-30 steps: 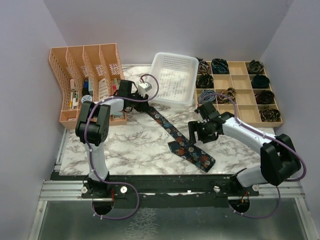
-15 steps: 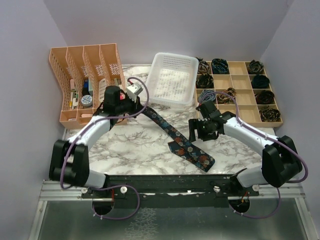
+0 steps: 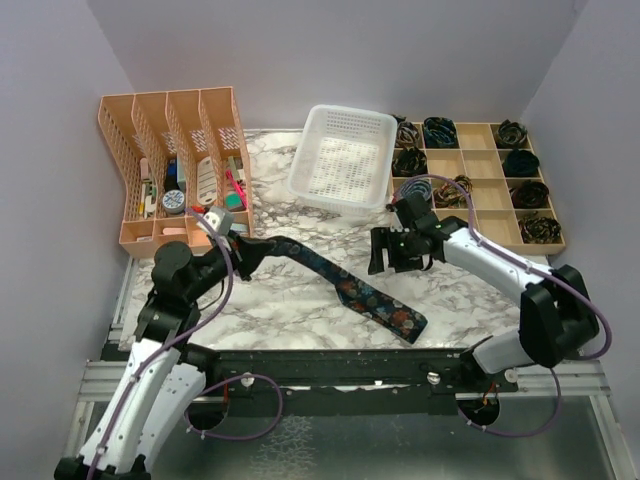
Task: Roll the ties
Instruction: Flatten out the tie at the center of the board.
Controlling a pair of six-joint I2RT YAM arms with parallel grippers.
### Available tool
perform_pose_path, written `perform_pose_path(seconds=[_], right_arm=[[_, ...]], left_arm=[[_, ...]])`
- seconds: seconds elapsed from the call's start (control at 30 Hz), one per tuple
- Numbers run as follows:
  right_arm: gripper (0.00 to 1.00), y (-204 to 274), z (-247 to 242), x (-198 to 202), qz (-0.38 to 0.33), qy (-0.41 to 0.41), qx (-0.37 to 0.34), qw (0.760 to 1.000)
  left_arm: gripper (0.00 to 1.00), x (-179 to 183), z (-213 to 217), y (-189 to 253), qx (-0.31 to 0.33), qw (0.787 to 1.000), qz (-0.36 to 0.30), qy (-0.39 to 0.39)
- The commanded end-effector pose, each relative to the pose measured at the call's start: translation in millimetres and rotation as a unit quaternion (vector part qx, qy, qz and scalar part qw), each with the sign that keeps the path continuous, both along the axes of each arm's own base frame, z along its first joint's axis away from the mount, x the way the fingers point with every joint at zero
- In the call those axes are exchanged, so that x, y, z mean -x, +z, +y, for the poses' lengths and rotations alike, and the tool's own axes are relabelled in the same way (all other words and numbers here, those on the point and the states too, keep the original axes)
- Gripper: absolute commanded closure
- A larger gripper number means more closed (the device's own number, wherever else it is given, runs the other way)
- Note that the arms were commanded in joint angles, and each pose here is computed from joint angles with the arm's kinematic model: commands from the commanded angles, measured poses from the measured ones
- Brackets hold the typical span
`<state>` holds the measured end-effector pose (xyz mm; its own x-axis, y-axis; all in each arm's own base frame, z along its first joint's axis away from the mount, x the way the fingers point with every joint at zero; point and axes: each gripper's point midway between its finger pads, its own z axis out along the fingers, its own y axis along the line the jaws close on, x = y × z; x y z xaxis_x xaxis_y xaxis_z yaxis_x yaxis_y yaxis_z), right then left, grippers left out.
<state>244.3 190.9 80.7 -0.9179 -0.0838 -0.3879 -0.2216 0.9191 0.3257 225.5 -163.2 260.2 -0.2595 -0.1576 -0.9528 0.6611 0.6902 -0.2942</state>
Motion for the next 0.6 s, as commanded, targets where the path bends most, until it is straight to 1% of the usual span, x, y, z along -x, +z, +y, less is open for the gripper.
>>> perform_pose_path(seconds=[0.0,0.07,0.1,0.2,0.27,0.33,0.4,0.5,0.57], right_arm=[[0.23,-7,4,-13,0.016,-0.008,0.019,1.000],[0.24,-11,16,-10,0.030,0.034,-0.002,0.999],[0.26,-15,20,-8,0.044,0.051,-0.005,0.998],[0.29,-29,23,-2,0.074,0.069,0.002,0.995],[0.32,-36,29,7,0.090,0.095,0.001,0.991],[0.32,-43,31,16,0.101,0.111,0.018,0.988],[0.33,-48,34,27,0.103,0.127,0.045,0.986],[0.32,-55,32,39,0.106,0.131,0.062,0.984],[0.32,-59,32,44,0.108,0.135,0.069,0.983]], left_arm=[[1.00,25,13,-10,0.034,0.995,0.083,0.041],[1.00,34,15,-8,0.041,0.993,0.099,0.046],[1.00,39,16,-6,0.048,0.992,0.106,0.046],[1.00,52,15,-1,0.080,0.986,0.137,0.046],[1.00,60,15,-1,0.099,0.981,0.159,0.049],[1.00,65,28,-11,0.105,0.969,0.201,0.099],[1.00,72,52,-19,0.102,0.950,0.236,0.178],[1.00,87,86,-13,0.113,0.926,0.239,0.268],[1.00,95,94,-13,0.114,0.920,0.243,0.286]])
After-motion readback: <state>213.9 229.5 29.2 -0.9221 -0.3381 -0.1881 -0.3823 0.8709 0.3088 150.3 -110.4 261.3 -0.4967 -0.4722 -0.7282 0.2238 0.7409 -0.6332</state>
